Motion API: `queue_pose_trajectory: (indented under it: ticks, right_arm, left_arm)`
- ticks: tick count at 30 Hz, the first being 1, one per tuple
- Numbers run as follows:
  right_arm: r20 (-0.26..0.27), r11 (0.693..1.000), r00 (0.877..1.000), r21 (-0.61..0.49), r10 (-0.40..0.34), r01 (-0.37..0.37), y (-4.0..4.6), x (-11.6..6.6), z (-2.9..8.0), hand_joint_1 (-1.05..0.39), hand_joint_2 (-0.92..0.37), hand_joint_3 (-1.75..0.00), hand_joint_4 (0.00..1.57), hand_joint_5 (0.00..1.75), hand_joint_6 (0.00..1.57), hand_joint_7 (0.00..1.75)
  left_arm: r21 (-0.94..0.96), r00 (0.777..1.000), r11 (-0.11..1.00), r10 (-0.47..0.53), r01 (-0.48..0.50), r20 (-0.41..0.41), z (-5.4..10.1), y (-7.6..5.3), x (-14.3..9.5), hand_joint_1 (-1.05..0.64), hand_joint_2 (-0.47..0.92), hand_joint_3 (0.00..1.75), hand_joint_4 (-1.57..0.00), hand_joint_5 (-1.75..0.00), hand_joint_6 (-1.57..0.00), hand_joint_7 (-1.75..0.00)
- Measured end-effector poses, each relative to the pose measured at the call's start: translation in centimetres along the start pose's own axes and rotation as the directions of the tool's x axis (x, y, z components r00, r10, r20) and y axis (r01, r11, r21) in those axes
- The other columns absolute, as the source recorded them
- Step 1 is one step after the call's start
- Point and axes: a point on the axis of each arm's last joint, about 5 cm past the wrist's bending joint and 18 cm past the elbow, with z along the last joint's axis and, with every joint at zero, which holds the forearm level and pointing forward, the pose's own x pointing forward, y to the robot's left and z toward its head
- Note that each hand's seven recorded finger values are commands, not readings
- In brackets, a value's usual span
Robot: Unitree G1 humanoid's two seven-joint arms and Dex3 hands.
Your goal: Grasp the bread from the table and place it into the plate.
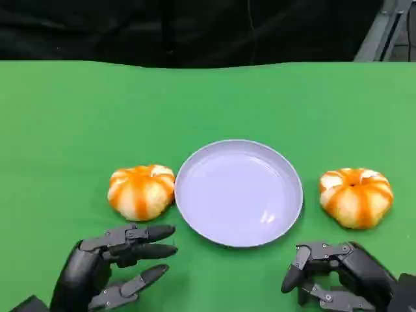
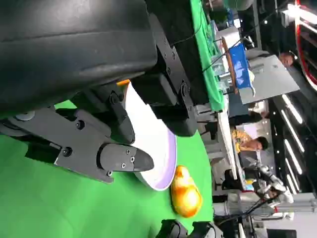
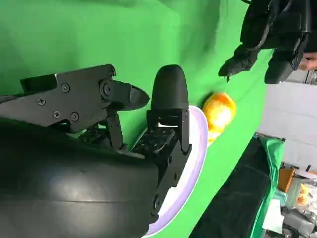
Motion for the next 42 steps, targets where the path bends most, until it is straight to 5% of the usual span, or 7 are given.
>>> queue_pose_trajectory:
  ticks: [14, 18, 32, 42]
  right_arm:
    - [0.004, 1.000, 1.000, -0.003, 0.000, 0.000, -0.04, 0.1, 0.1, 0.00, -0.92, -0.47, 0.71, 1.52, 0.81, 1.07]
    - [0.004, 1.000, 1.000, -0.003, 0.000, 0.000, -0.04, 0.1, 0.1, -0.01, -0.92, -0.47, 0.71, 1.52, 0.81, 1.07]
    - [-0.001, 1.000, 1.000, 0.000, 0.000, 0.000, -0.02, 0.0, 0.0, 0.00, -0.92, -0.48, 0.71, 1.52, 0.81, 1.07]
    - [-0.002, 1.000, 1.000, 0.003, 0.000, 0.000, 0.04, 0.1, 0.0, 0.00, -0.92, -0.48, 0.72, 1.52, 0.81, 1.07]
  left_arm:
    - [-0.005, 1.000, 1.000, 0.023, -0.023, 0.020, 0.1, 0.1, 0.1, -0.44, 0.92, 0.14, -0.84, -0.01, -0.69, 0.00]
    - [-0.023, 0.996, 0.999, 0.045, -0.044, 0.071, 0.3, 0.3, 0.0, -0.51, 0.92, 0.16, -0.67, 0.00, -0.51, 0.00]
    - [0.009, 0.979, 0.998, 0.067, -0.070, 0.193, 1.7, 1.6, 0.5, -0.62, 0.92, 0.14, -0.56, 0.00, -0.45, 0.00]
    - [0.113, 0.977, 0.990, 0.058, -0.082, 0.204, 2.4, 2.3, 0.7, -0.63, 0.92, 0.13, -0.55, 0.00, -0.46, 0.00]
